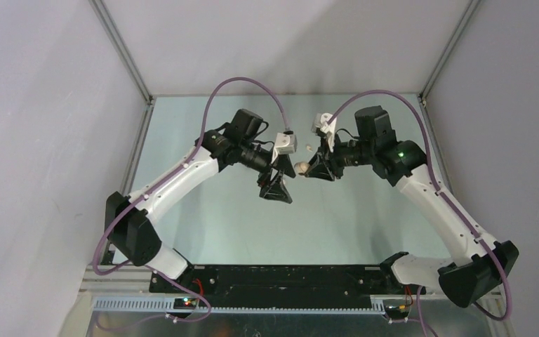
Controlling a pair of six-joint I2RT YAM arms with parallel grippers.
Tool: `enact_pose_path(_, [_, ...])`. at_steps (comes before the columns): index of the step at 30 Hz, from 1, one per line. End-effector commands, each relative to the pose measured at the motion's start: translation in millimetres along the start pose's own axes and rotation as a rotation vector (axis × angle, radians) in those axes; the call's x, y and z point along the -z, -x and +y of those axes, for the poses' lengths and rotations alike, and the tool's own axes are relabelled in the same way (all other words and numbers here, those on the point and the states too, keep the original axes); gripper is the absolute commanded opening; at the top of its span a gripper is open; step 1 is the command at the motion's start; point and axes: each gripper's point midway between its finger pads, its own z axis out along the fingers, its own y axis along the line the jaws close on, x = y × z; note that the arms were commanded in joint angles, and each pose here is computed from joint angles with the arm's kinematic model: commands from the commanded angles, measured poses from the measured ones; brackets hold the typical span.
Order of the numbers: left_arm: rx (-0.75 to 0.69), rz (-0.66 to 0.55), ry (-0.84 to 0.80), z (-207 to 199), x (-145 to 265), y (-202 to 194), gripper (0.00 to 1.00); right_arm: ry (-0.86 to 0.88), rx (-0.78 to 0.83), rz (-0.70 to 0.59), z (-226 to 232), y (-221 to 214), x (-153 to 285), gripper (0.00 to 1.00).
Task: Insert the wireless bluetooth earbuds into the charging case
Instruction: Pass from the right arm to the left
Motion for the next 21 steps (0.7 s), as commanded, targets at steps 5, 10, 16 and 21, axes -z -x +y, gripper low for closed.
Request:
enact_pose_path(5, [-0.074,-0.101,-0.214,-50.3,2.0,28.4,0.99,0.123,0.018,-0.121,29.4,27.8,-0.2,0.28])
enact_pose_path(10, [-0.046,-0.114,-0.177,-47.1,-5.1,38.5,0.99,0.156,0.016,-0.170,41.0,26.1,-2.2,0.29])
enact_pose_path(16, [-0.001,-0.124,-0.094,-31.3,-10.7,40.3,0.95,0.149,-0.010,-0.203,37.0,24.1,2.0,0.29])
enact_pose_path(21, [-0.004,-0.131,-0.125,-38.4,-9.0,42.4,0.86,0.154,-0.034,-0.228,31.8,20.8,10.2,0.29])
